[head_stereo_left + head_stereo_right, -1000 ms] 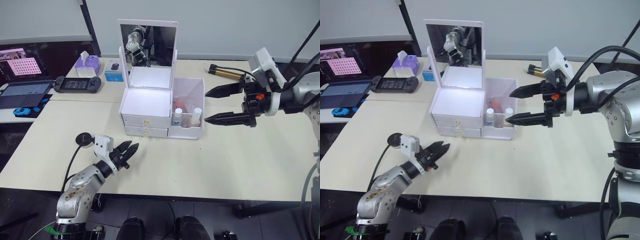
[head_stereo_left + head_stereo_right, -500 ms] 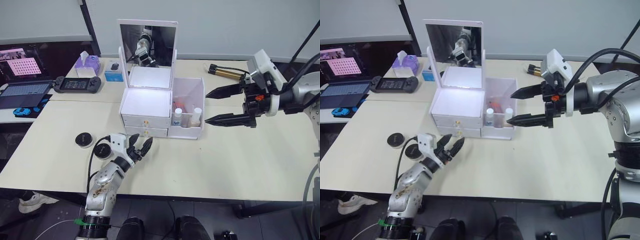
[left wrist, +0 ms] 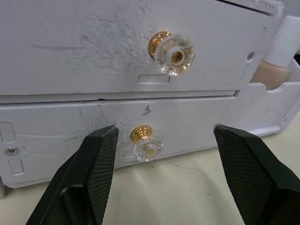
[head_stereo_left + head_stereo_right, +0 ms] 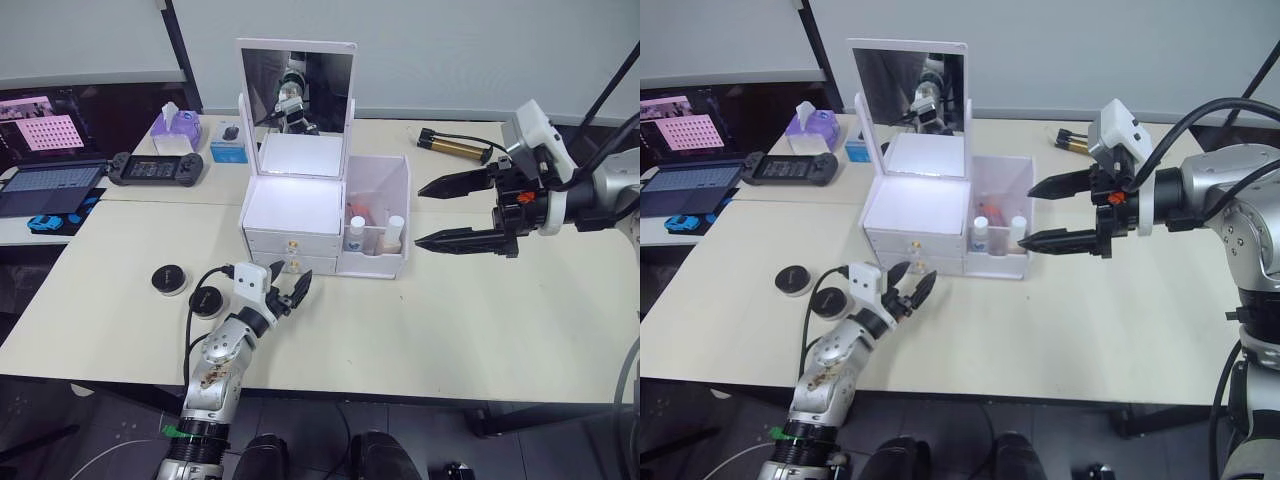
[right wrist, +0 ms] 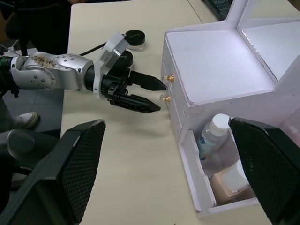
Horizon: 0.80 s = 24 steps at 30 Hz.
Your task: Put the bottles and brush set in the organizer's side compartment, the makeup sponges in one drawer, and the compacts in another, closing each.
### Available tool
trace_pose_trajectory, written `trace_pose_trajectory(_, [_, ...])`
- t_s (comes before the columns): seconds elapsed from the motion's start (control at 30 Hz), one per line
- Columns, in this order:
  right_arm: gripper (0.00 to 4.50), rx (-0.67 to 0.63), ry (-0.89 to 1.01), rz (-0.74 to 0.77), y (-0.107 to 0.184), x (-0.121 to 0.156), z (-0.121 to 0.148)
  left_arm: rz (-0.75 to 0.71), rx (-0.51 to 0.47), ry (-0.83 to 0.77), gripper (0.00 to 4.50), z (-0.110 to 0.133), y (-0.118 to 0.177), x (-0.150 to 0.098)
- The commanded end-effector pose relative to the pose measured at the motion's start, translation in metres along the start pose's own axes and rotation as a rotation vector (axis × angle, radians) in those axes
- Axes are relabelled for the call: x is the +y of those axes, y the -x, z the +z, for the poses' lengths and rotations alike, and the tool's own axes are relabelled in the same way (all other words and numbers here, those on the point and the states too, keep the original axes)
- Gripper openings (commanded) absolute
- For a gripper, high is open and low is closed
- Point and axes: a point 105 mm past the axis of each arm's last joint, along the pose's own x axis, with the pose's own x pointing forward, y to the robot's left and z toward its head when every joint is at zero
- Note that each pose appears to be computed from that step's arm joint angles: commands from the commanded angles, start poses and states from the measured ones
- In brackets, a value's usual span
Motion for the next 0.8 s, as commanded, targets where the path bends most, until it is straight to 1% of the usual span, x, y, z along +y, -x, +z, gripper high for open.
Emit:
trace_pose_trajectory(0.03, [4.50,-0.047,0.056,-0.031,0.005,-0.001,0.017,-0.010,-0.022,-0.051,3.32,0.005,-0.007,-0.004])
trace_pose_trajectory(0.1, [4.50,-0.048,0.059,-0.026,0.004,0.000,0.017,-0.008,-0.028,-0.044,2.96,0.006,-0.009,-0.005])
trace_pose_trajectory(0.2, [4.50,-0.050,0.061,-0.027,0.004,0.000,0.017,-0.003,-0.028,-0.048,2.11,0.006,-0.008,-0.005])
trace_pose_trajectory(0.33, [4.50,-0.051,0.061,-0.027,0.004,0.000,0.017,0.004,-0.025,-0.053,0.76,0.004,-0.006,-0.005])
trace_pose_trajectory(0.37, [4.50,-0.051,0.062,-0.027,0.003,0.000,0.017,0.006,-0.023,-0.055,0.55,0.003,-0.006,-0.005])
trace_pose_trajectory(0.53, [4.50,-0.055,0.060,-0.021,0.002,-0.001,0.017,0.027,-0.026,-0.054,0.51,0.004,0.001,-0.003])
trace_pose_trajectory(0.63, [4.50,-0.058,0.059,-0.011,-0.001,-0.001,0.017,0.016,-0.011,-0.055,0.51,0.001,0.006,-0.005])
trace_pose_trajectory(0.8, [4.50,-0.067,0.061,0.011,-0.005,-0.001,0.018,-0.011,0.000,-0.093,0.51,0.001,0.024,-0.012])
